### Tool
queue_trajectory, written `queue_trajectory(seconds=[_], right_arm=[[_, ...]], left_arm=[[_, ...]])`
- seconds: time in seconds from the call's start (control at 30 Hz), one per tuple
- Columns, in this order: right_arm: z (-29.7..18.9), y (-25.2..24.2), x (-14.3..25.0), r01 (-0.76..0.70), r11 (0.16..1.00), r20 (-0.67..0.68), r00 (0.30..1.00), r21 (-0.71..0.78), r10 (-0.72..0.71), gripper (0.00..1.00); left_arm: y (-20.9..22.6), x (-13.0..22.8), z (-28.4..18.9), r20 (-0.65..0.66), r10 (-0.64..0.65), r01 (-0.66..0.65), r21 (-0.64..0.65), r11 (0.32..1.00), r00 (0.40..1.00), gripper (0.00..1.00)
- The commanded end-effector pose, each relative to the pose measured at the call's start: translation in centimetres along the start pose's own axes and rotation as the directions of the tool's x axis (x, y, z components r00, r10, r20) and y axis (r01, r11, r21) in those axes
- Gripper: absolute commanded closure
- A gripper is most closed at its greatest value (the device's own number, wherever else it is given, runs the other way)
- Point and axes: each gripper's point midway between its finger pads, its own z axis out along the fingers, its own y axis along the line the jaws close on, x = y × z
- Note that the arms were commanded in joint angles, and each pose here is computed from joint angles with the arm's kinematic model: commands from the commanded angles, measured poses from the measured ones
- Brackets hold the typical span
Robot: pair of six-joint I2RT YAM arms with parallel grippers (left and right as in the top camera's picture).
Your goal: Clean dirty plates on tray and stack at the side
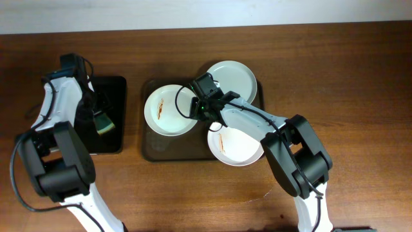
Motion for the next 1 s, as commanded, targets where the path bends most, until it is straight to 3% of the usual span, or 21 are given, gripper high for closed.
queue_trajectory(seconds=[0.0,0.13,0.2,0.23,0.27,0.47,0.63,0.77,0.97], right_arm=[[1.1,-0.7,1.3,0.006,1.000,-0.042,0.999,0.023,-0.005,0.96],[1.1,-0.7,1.3,0.006,1.000,-0.042,0.999,0.023,-0.005,0.96],[1.1,-0.7,1.3,0.006,1.000,-0.042,0.999,0.023,-0.005,0.96],[1.1,-0.7,1.3,0.005,1.000,-0.042,0.999,0.023,-0.004,0.96],[1.1,-0.7,1.3,0.006,1.000,-0.042,0.999,0.023,-0.005,0.96],[1.1,-0.7,1.3,0.005,1.000,-0.042,0.999,0.022,-0.004,0.96],[1.1,-0.5,1.2,0.005,1.000,-0.039,0.999,0.014,-0.005,0.96],[1.1,-0.5,1.2,0.005,1.000,-0.040,0.999,0.012,-0.004,0.96],[1.1,-0.4,1.3,0.004,1.000,-0.047,0.999,0.005,-0.004,0.96]], left_arm=[[-0.4,0.5,2.3,-0.055,-0.025,0.026,0.014,1.000,0.998,0.54],[0.1,0.9,3.7,-0.083,-0.024,0.023,-0.017,1.000,0.996,0.59],[0.2,1.0,4.0,-0.087,-0.024,0.022,-0.022,1.000,0.996,0.69],[0.4,1.0,4.1,-0.085,-0.023,0.020,-0.039,0.999,0.996,0.79],[0.5,1.0,4.1,-0.085,-0.023,0.019,-0.045,0.999,0.996,0.99],[-0.1,0.4,0.3,-0.069,0.035,-0.035,0.000,0.999,0.997,0.99],[-2.7,-0.1,-6.5,0.046,0.207,-0.211,0.123,0.970,0.977,0.99],[-7.1,2.0,-7.5,0.072,0.405,-0.408,0.273,0.871,0.912,0.99],[-14.2,3.6,-7.5,0.171,0.553,-0.578,0.285,0.764,0.815,0.99]])
